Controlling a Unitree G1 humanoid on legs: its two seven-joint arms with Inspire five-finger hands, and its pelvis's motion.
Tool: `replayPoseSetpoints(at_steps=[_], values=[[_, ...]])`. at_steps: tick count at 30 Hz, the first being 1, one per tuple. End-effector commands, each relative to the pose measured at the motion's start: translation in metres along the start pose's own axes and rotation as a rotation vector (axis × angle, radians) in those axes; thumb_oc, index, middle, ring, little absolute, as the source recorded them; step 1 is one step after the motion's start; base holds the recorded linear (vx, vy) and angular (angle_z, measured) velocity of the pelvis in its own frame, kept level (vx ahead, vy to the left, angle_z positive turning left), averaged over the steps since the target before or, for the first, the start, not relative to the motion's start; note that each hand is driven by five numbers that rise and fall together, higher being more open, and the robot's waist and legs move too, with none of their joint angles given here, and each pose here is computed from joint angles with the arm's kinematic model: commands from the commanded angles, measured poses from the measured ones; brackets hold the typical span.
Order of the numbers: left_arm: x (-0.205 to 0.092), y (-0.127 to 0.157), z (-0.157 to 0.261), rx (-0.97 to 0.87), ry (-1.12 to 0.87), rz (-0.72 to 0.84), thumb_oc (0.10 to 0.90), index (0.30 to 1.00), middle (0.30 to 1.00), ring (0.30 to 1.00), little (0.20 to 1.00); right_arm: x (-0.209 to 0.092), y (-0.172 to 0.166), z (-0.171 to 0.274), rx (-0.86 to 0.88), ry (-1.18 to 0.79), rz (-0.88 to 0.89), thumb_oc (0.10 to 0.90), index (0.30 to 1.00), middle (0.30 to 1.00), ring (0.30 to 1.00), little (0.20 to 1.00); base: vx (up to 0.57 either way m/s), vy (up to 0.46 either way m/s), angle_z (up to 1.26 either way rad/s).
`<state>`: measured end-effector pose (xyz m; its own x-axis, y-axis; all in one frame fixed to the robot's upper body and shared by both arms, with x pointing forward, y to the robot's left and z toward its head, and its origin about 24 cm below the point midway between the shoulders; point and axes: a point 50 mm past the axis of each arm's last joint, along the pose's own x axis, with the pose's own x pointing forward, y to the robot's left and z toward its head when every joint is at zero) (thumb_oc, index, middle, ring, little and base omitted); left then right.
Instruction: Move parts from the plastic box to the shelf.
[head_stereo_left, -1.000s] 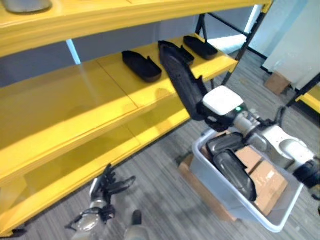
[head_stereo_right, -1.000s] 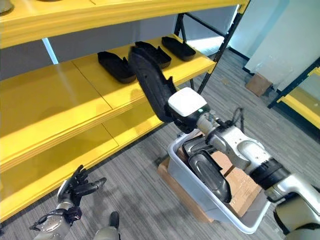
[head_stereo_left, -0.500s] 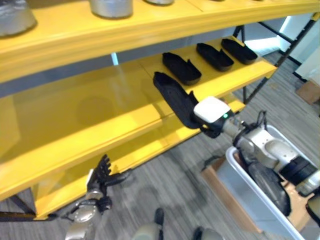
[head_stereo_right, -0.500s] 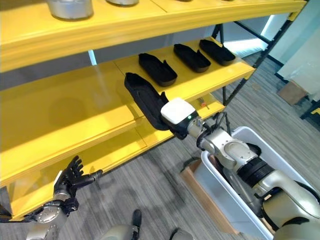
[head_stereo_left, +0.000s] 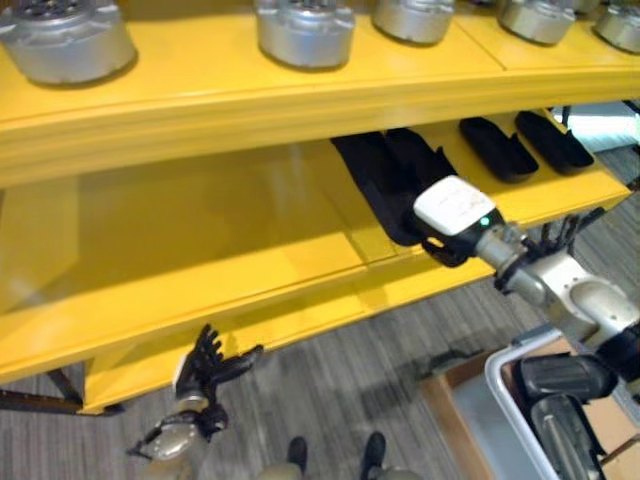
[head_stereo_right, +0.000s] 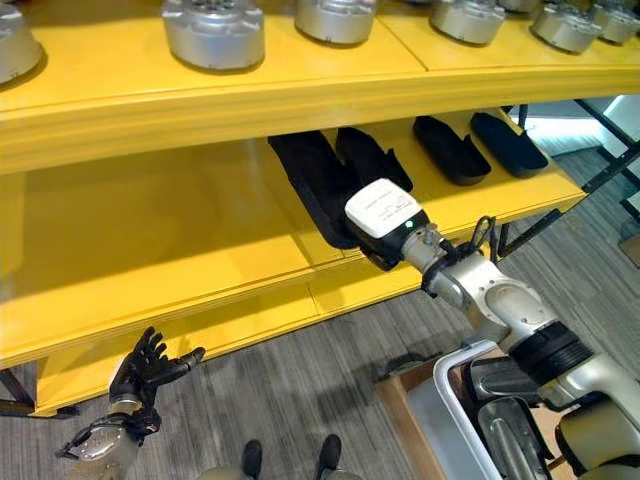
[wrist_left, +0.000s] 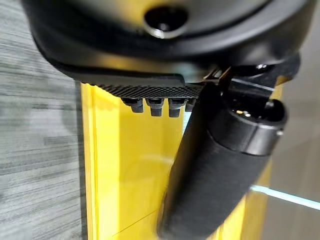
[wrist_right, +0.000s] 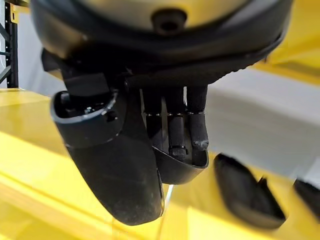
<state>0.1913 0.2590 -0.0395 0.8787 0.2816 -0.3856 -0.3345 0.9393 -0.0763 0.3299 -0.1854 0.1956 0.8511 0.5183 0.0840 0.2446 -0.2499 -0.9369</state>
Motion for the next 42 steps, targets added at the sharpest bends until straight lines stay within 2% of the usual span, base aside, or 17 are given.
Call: replayPoseSetpoints(at_steps=[1, 13, 16, 21, 27, 34, 42], values=[[0.009, -0.023, 0.031, 0.048, -0.161, -0.116, 0.9, 1.0, 1.0, 1.0, 1.0, 0.01, -0.068, -0.023, -0.109, 0.047, -0.25, 0.4, 0.3, 0.3, 0.3, 0.3, 0.03, -0.095, -0.02], [0.007, -0.017, 0.029, 0.023, -0.155, -0.079, 0.9, 1.0, 1.0, 1.0, 1.0, 0.02, -0.108, -0.015, -0.18, -0.024, -0.353, 0.4, 0.3, 0.3, 0.3, 0.3, -0.03, -0.112, 0.12], [0.009, -0.025, 0.029, 0.011, -0.153, -0.112, 0.9, 1.0, 1.0, 1.0, 1.0, 0.018, -0.113, -0.018, -0.18, -0.013, -0.375, 0.4, 0.3, 0.3, 0.3, 0.3, -0.15, -0.072, 0.88], [0.011, -0.034, 0.03, 0.041, -0.147, -0.159, 0.9, 1.0, 1.0, 1.0, 1.0, 0.005, -0.101, -0.029, -0.168, 0.043, -0.353, 0.4, 0.3, 0.3, 0.3, 0.3, 0.06, 0.001, 0.89], [0.01, -0.031, 0.027, 0.029, -0.135, -0.133, 0.9, 1.0, 1.0, 1.0, 1.0, 0.002, -0.084, -0.03, -0.099, 0.072, -0.336, 0.4, 0.3, 0.3, 0.3, 0.3, 0.13, 0.115, 0.07], [0.011, -0.028, 0.025, 0.051, -0.129, -0.122, 0.9, 1.0, 1.0, 1.0, 1.0, 0.006, -0.065, -0.026, -0.05, 0.091, -0.295, 0.4, 0.3, 0.3, 0.3, 0.3, 0.1, 0.146, -0.01], [0.011, -0.028, 0.029, 0.061, -0.141, -0.125, 0.9, 1.0, 1.0, 1.0, 1.0, 0.014, -0.06, -0.02, -0.03, 0.088, -0.285, 0.4, 0.3, 0.3, 0.3, 0.3, 0.06, 0.116, -0.05]])
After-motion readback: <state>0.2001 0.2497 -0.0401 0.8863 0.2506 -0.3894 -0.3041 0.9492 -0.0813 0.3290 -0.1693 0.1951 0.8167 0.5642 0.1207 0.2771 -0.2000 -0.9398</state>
